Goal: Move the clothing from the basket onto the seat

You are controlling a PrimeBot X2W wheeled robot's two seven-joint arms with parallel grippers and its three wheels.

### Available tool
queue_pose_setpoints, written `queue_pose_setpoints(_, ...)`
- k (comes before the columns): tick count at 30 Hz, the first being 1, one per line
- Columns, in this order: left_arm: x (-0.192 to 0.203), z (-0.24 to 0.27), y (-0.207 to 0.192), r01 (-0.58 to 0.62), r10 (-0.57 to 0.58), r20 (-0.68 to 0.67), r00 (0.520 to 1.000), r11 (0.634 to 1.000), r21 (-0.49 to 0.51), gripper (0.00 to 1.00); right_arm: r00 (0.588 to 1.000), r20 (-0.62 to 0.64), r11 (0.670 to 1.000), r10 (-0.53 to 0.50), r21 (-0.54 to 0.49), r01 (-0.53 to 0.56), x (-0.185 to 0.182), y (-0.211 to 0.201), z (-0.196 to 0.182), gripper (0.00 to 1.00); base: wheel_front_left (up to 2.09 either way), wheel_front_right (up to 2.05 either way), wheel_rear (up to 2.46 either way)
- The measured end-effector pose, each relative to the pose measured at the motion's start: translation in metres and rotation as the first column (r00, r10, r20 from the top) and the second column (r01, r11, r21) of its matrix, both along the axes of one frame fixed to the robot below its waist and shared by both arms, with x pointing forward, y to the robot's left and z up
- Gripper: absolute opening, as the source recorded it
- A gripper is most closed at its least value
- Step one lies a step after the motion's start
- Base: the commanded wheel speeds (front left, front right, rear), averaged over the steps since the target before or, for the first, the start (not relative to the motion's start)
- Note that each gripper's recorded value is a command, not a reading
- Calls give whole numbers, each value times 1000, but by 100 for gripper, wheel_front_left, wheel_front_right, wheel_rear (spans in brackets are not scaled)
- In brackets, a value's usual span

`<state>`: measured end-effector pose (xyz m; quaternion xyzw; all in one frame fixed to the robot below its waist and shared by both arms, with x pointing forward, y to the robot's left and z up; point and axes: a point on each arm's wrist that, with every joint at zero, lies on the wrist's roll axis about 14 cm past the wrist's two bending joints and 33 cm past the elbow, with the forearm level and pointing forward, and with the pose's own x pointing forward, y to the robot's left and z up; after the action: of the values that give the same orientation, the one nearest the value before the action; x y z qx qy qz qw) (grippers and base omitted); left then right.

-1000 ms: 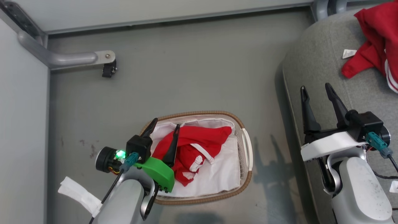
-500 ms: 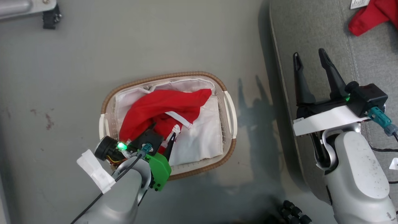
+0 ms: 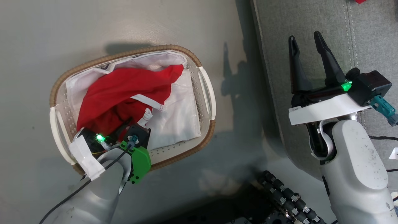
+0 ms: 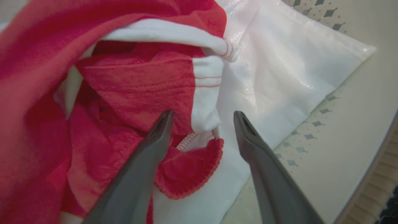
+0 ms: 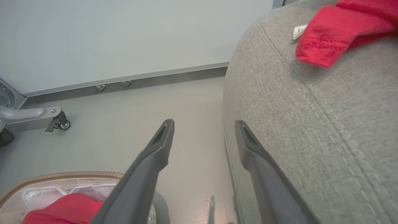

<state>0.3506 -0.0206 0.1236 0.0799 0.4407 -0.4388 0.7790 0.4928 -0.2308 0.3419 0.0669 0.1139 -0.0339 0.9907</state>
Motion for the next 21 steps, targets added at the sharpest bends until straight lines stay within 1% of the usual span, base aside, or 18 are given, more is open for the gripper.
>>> queue_pose_setpoints(5,7,-17,-3,-23,23,10,1000,999,32,100,999,-27,1000,-22,-15,21,-4,-10,-10,100,0,0,0)
queue_pose_setpoints(13,16,-31,-11,-45,44,13,999,998,49,100,999,-42,999,-28,-26,27,-4,-15,-17,100,0,0,0)
queue_pose_setpoints(14,17,-32,-11,-46,46,9,999,998,52,82,999,-42,999,-28,-27,27,-4,-15,-17,100,0,0,0)
queue_pose_setpoints(15,18,-32,-12,-49,48,9,999,997,54,46,999,-42,999,-28,-28,27,-5,-16,-17,100,0,0,0)
queue_pose_setpoints(16,19,-33,-12,-53,53,8,999,997,55,29,999,-42,999,-29,-28,28,-5,-16,-17,100,0,0,0)
queue_pose_setpoints(17,19,-33,-13,-59,59,6,998,997,54,16,999,-42,999,-30,-28,28,-4,-16,-17,100,0,0,0)
queue_pose_setpoints(18,20,-32,-13,-62,62,4,998,997,54,0,999,-41,999,-30,-28,29,-4,-16,-17,100,0,0,0)
queue_pose_setpoints(21,21,-28,-16,-81,81,-4,997,996,43,0,999,-36,999,-32,-29,31,-4,-17,-14,100,0,0,0)
